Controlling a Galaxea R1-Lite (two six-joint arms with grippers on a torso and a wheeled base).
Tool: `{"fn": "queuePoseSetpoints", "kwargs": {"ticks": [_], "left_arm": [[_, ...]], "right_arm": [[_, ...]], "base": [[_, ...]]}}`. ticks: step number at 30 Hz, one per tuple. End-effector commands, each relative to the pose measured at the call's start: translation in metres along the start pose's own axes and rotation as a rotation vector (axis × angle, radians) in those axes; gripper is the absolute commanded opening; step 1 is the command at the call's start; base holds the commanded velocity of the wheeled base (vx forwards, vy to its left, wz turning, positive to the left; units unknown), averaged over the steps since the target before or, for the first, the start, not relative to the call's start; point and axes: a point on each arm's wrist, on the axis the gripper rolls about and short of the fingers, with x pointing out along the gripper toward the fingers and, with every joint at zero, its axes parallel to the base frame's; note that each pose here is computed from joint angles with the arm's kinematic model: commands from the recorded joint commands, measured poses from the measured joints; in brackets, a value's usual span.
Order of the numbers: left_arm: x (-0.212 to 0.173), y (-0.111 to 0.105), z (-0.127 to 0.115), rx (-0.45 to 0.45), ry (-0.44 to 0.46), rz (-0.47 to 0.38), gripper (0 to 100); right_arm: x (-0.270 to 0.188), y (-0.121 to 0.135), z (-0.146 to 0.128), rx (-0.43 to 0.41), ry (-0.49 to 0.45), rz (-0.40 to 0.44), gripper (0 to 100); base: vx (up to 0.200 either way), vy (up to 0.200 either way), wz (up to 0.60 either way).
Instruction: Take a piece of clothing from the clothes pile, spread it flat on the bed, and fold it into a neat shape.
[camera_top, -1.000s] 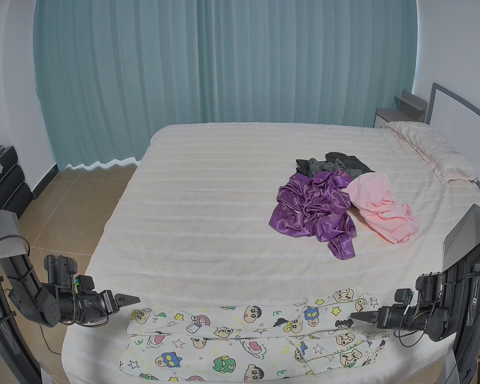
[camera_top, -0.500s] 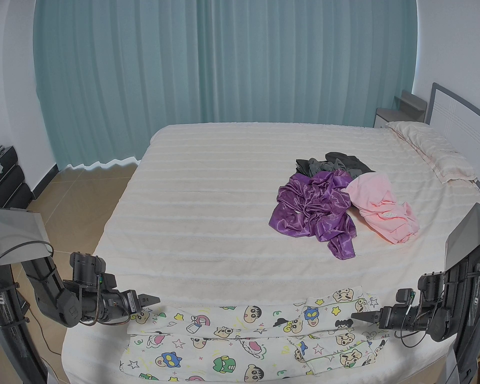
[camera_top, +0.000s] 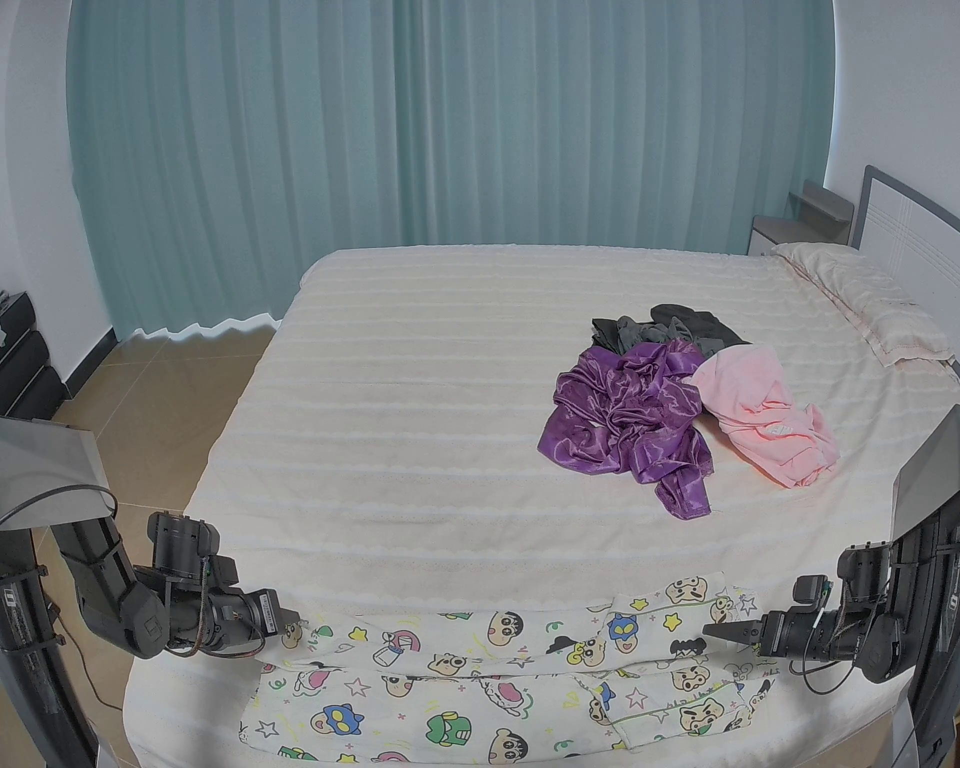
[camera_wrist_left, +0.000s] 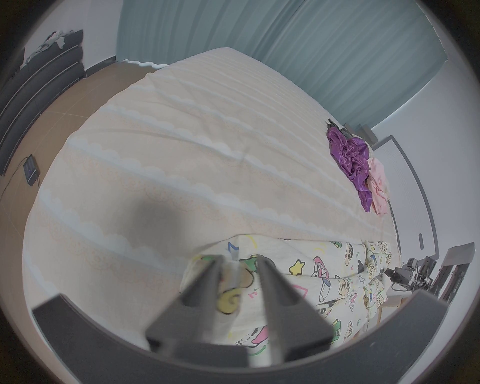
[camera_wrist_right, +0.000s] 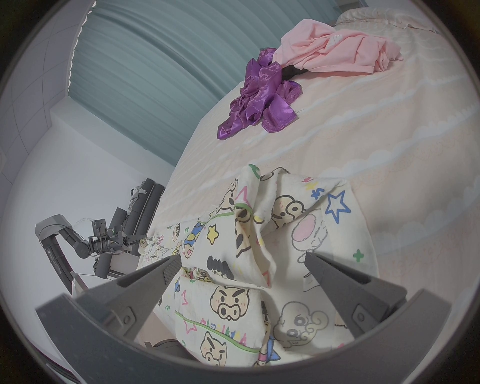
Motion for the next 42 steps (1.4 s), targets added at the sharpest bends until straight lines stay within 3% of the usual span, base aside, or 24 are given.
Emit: {"fn": "queuePoseSetpoints", "kwargs": {"ticks": [1,18,26,36,42], "left_arm": [[-0.007,-0.001,0.002,0.003,-0.024,0.0,0],[-0.035,-0.013,0.025,0.034,-0.167,-0.073,0],[-0.035,-0.014,0.034,0.052,-0.186,-0.178,0],[-0.025,0.007,0.034,-0.001,-0.167,-0.127,0],[-0.028,0.007,0.036,0.004,-0.177,-0.15,0]], "right_arm": [[-0.001,0.0,-0.002,0.003,0.003,-0.001,100],[-0.001,0.0,-0.003,0.006,0.008,-0.004,100],[0.002,-0.002,-0.002,0.012,0.009,-0.001,100],[0.003,-0.003,-0.003,0.015,0.013,-0.004,100],[0.003,-0.003,-0.003,0.017,0.014,-0.003,100]], "base": [[0.0,0.0,0.0],[0.0,0.0,0.0],[0.0,0.0,0.0],[0.0,0.0,0.0],[0.0,0.0,0.0]]}}
